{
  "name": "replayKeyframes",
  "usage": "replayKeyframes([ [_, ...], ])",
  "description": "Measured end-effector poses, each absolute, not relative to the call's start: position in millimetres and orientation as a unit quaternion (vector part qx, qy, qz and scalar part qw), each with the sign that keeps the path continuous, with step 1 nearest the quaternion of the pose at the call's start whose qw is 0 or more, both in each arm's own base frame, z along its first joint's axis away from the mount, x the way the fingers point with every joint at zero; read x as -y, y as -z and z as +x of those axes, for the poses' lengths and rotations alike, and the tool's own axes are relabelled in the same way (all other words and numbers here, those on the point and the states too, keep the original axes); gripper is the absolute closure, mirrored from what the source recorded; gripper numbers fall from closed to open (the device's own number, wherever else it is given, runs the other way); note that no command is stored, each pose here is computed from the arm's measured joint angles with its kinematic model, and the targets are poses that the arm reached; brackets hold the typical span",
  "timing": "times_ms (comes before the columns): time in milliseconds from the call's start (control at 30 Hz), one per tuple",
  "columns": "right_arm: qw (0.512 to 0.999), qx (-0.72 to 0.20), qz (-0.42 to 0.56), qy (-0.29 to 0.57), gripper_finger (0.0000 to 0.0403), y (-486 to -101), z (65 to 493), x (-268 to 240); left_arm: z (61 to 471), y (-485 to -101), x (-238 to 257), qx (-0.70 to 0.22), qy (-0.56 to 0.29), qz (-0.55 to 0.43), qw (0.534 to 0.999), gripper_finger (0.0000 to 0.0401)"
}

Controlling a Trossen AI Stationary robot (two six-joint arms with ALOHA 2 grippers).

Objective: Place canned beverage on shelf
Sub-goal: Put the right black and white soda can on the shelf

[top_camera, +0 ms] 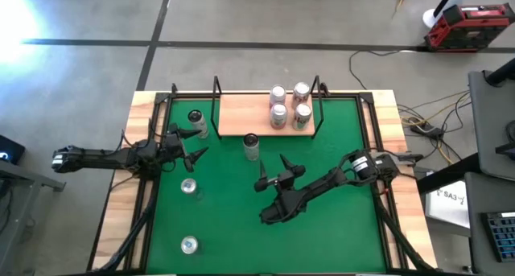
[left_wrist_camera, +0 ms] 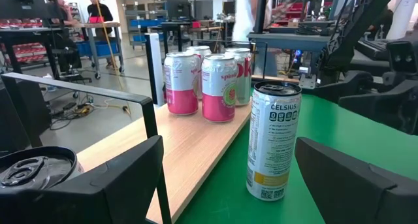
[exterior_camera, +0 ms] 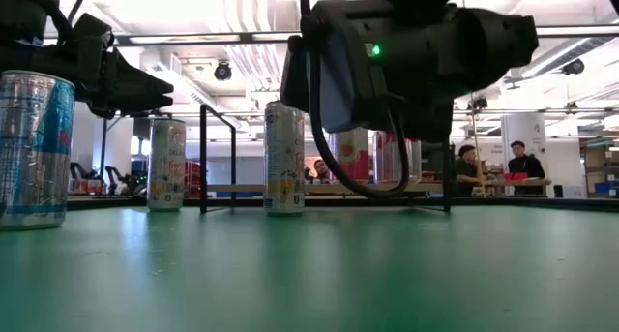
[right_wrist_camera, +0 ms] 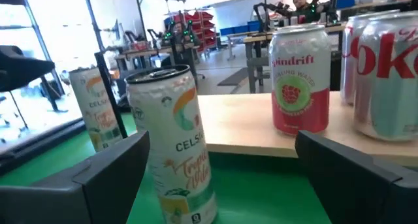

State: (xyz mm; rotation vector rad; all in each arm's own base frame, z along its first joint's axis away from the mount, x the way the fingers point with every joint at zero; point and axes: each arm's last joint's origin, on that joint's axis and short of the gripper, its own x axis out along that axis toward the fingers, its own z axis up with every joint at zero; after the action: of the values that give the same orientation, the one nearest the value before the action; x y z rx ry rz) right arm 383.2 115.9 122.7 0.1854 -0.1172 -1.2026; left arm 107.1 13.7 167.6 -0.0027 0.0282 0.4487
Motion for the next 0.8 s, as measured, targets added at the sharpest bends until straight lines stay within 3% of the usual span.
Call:
replayKeyframes([
  [433, 0.818, 0.076, 0.116, 0.559, 0.0029, -125, 402, -126, 107, -168, -14, -0.014, -0.222, -0.001, 0.975, 0.0069],
  [667, 0.839, -0.046, 0.062, 0.538, 0.0029, -154, 423, -144, 107, -168, -14, -0.014, -0.222, -0.001, 0.975, 0.0069],
  [800, 0.836, -0.1, 0.168, 0.513, 0.0029, -165, 436, -142, 107, -168, -14, -0.014, -0.222, -0.001, 0.975, 0.0069],
])
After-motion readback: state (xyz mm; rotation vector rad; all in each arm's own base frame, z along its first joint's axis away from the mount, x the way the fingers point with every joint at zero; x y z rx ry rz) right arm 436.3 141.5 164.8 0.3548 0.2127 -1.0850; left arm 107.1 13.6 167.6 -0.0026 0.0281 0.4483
